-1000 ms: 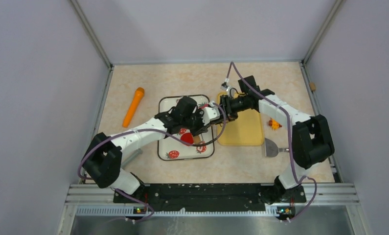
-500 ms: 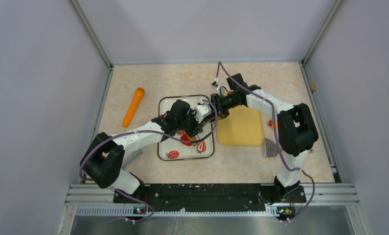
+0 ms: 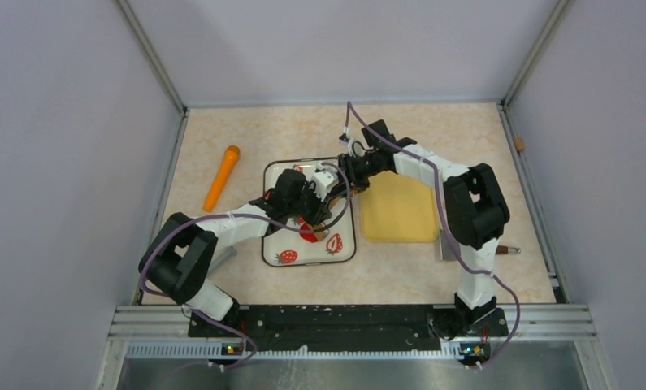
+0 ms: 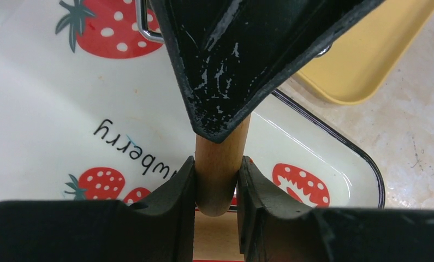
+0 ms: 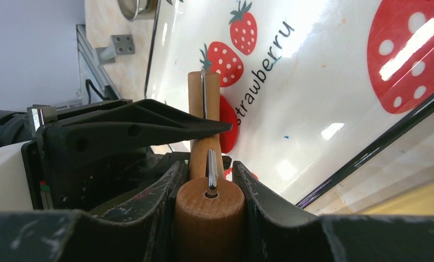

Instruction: Roll out the dumpling wrappers from the dough

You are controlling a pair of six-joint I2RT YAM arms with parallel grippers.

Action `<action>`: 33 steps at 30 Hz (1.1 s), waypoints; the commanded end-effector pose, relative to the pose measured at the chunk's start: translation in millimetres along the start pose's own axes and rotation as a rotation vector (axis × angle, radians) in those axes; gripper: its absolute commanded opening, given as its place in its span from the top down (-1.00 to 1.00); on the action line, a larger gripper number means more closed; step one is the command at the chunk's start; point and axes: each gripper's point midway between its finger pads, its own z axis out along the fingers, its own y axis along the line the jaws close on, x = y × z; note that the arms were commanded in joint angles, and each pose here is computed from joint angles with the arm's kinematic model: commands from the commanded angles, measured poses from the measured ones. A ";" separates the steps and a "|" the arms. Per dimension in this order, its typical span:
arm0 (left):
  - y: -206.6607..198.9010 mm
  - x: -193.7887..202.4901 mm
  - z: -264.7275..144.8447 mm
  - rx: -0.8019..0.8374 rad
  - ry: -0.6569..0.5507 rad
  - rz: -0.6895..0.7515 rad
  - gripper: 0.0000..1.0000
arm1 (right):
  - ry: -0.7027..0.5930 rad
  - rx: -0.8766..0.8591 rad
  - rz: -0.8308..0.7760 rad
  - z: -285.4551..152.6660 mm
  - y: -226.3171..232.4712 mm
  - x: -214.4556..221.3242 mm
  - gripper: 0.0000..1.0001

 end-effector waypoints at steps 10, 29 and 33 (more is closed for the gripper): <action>22.4 59.3 -11.9 -0.200 0.029 -0.305 1.00 | 0.065 0.204 -0.085 25.9 -27.1 25.2 1.00; 16.0 91.3 -47.7 -0.335 0.177 -0.552 1.00 | 0.134 0.201 -0.120 59.0 -27.4 52.9 1.00; 14.0 89.9 -54.2 -0.339 0.167 -0.565 1.00 | 0.124 0.168 -0.132 64.3 -15.5 49.6 1.00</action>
